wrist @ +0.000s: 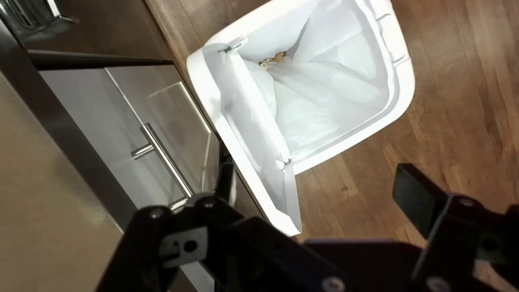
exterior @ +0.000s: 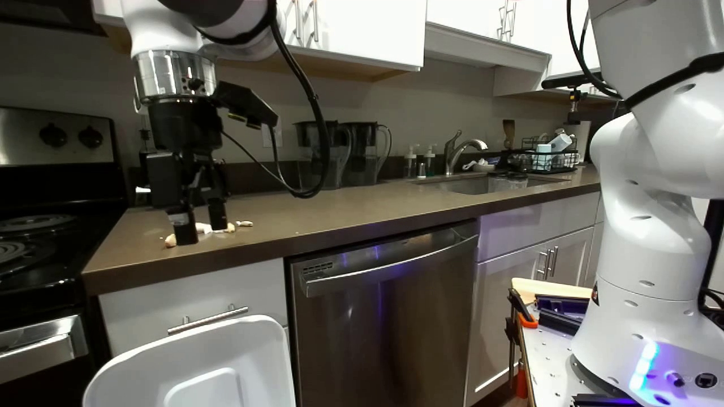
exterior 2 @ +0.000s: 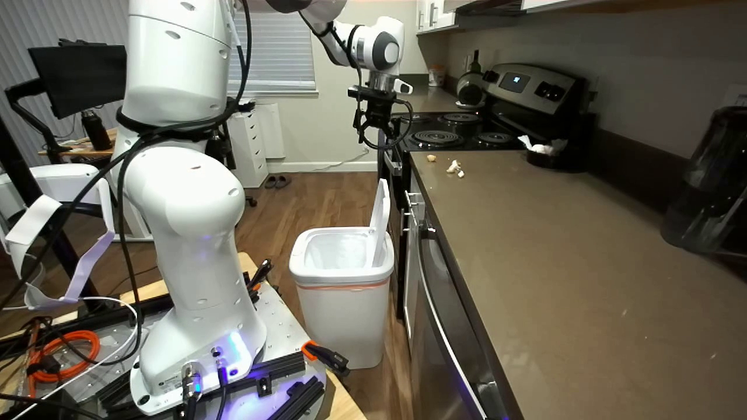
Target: Throw the garlic peels on the countertop in the white waste bin on the floor
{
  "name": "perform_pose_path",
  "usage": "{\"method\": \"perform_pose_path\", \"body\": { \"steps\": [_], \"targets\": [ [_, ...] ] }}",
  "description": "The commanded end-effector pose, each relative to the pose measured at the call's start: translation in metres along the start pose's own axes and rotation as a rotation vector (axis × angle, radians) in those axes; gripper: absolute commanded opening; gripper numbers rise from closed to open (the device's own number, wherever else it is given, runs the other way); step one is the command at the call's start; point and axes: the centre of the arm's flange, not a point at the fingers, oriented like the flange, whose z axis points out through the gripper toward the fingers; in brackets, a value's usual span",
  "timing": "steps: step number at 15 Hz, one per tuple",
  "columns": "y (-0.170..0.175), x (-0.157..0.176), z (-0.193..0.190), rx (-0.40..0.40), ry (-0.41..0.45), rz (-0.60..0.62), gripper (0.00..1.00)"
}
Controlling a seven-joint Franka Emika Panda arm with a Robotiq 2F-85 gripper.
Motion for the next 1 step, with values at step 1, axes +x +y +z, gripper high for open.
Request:
{"method": "perform_pose_path", "body": {
  "steps": [1],
  "targets": [
    [-0.0011,-0.0125,-0.0026,0.018,0.009,-0.017,1.00]
  ]
}}
